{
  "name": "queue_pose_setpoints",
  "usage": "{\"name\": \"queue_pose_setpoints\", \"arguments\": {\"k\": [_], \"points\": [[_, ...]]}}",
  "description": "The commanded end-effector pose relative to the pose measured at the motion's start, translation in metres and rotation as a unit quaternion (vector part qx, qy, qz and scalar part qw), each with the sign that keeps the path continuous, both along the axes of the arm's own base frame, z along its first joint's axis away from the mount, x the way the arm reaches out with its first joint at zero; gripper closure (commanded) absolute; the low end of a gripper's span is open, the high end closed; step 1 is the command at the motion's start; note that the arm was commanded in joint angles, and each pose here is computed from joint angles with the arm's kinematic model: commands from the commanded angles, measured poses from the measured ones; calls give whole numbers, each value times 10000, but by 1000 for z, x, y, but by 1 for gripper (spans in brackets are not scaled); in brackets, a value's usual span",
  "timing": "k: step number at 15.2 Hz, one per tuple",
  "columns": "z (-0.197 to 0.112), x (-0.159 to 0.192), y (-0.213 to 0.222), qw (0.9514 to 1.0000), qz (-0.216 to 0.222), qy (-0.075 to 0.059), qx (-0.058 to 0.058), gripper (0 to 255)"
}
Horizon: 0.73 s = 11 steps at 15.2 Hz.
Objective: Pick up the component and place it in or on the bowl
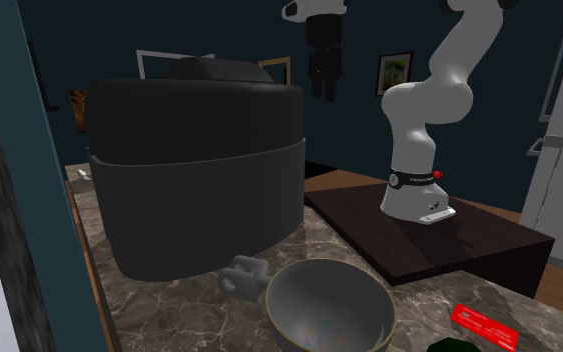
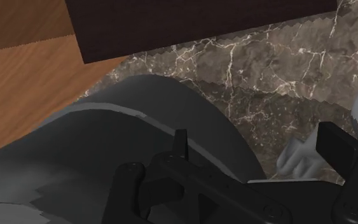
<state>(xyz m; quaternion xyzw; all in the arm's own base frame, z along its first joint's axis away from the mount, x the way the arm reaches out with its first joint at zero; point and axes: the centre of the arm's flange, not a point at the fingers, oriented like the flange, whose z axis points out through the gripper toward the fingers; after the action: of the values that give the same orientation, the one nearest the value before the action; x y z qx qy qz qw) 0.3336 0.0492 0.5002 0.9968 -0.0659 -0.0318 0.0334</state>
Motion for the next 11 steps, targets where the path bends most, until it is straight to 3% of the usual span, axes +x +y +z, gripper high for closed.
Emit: {"name": "queue_pose_setpoints", "arguments": {"k": [1,11], "points": [[-21,8,9,9999,-114,-65,10,0],[-126,60,61,9975,-645,-296,46,0]]}}
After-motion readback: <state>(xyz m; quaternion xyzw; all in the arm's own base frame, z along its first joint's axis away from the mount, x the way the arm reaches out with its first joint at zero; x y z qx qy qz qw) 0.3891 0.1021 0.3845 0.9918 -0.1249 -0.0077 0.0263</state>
